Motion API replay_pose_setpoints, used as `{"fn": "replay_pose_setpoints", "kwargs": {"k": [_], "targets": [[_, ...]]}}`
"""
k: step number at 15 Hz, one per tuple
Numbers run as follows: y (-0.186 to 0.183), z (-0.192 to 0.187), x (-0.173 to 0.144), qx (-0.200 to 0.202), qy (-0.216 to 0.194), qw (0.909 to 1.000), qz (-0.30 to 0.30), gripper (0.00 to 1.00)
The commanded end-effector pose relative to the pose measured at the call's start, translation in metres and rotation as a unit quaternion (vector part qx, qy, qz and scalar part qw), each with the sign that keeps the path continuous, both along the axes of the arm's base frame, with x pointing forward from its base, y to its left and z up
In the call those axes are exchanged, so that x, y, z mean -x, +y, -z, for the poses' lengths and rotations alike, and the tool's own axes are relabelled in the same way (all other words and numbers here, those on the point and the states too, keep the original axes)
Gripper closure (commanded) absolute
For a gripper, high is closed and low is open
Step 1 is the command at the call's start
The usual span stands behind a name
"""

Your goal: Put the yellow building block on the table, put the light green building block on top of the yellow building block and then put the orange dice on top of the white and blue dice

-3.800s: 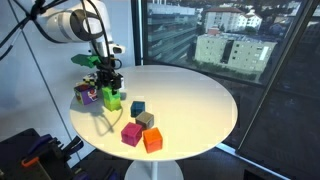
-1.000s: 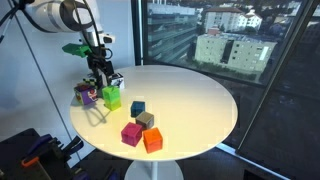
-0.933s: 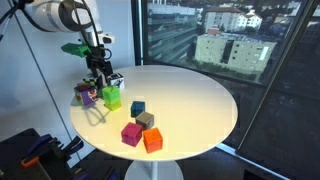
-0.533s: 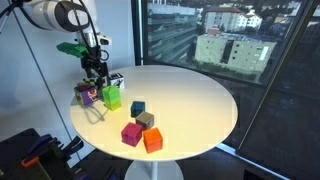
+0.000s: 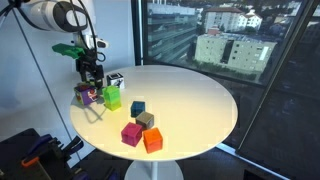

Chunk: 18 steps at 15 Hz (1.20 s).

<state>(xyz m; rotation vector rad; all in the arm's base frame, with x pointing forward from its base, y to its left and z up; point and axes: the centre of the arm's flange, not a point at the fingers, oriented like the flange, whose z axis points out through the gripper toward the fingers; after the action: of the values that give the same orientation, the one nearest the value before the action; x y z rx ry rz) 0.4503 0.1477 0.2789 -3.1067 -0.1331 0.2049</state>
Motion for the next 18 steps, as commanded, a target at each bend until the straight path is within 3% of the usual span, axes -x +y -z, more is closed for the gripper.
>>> {"fn": "replay_pose_setpoints", "kwargs": {"k": [1, 18], "targets": [[0.012, 0.002, 0.002, 0.005, 0.003, 1.0000, 0.005, 0.00], [0.045, 0.025, 0.001, 0.005, -0.025, 0.9991, 0.033, 0.00]]}}
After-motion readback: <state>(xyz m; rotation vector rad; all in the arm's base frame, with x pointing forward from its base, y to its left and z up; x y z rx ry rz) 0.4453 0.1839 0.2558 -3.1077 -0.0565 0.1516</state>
